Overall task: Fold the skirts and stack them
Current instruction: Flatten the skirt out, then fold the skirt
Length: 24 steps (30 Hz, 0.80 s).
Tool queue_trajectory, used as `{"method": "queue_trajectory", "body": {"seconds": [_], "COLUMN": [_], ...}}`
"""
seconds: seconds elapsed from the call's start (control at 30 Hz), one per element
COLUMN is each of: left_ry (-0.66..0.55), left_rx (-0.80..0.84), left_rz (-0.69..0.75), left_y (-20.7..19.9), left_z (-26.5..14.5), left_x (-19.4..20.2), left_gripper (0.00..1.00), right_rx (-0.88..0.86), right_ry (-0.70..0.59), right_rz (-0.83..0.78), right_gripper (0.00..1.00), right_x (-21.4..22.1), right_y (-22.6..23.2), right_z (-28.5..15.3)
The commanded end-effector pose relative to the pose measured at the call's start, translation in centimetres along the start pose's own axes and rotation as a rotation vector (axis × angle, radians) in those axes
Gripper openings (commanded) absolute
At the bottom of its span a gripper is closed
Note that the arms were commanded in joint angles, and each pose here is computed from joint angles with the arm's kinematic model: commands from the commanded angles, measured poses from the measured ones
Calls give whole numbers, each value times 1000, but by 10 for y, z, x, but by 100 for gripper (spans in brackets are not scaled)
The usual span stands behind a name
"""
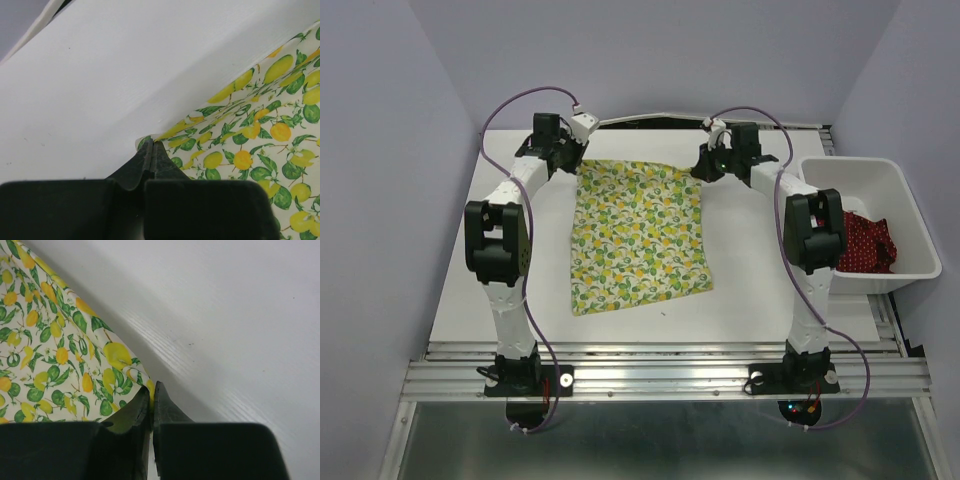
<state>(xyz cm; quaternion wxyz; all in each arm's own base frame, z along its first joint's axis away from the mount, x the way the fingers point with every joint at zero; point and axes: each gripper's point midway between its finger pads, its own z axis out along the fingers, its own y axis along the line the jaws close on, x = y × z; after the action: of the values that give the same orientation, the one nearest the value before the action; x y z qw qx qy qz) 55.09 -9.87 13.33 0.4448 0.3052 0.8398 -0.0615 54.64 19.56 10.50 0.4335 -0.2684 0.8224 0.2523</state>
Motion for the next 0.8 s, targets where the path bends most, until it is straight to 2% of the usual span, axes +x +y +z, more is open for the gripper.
{"method": "queue_trajectory", "body": {"seconds": [0.0, 0.03, 0.07, 0.1, 0.17, 0.2, 0.33, 0.53, 0.77], "left_ry": [-100, -101, -101, -105, -108, -105, -104, -91, -66], "left_rx": [-63, -57, -56, -54, -51, -46, -27, -8, 33], "left_rz": [34, 44, 48, 56, 72, 77, 97, 158, 196], "left_y": [22, 20, 20, 19, 16, 15, 8, -13, -48], "left_z": [-17, -19, -20, -21, -25, -26, -35, -71, -121], "left_x": [-40, -40, -40, -42, -43, -44, -46, -31, -1], "left_gripper": [0, 0, 0, 0, 0, 0, 0, 0, 0], "right_rx": [-3, -9, -26, -52, -87, -117, -180, -200, -295], "right_ry": [-115, -118, -121, -122, -128, -134, -143, -151, -83], "right_rz": [-12, -7, -8, -10, -29, -31, -61, -171, -305], "right_gripper": [7, 12, 22, 22, 17, 8, 1, 1, 1], "right_x": [-44, -44, -45, -45, -46, -46, -46, -42, -11], "right_y": [-14, -18, -15, -10, -4, 2, 17, 30, 65], "right_z": [-7, -9, -10, -10, -12, -13, -20, -46, -82]}}
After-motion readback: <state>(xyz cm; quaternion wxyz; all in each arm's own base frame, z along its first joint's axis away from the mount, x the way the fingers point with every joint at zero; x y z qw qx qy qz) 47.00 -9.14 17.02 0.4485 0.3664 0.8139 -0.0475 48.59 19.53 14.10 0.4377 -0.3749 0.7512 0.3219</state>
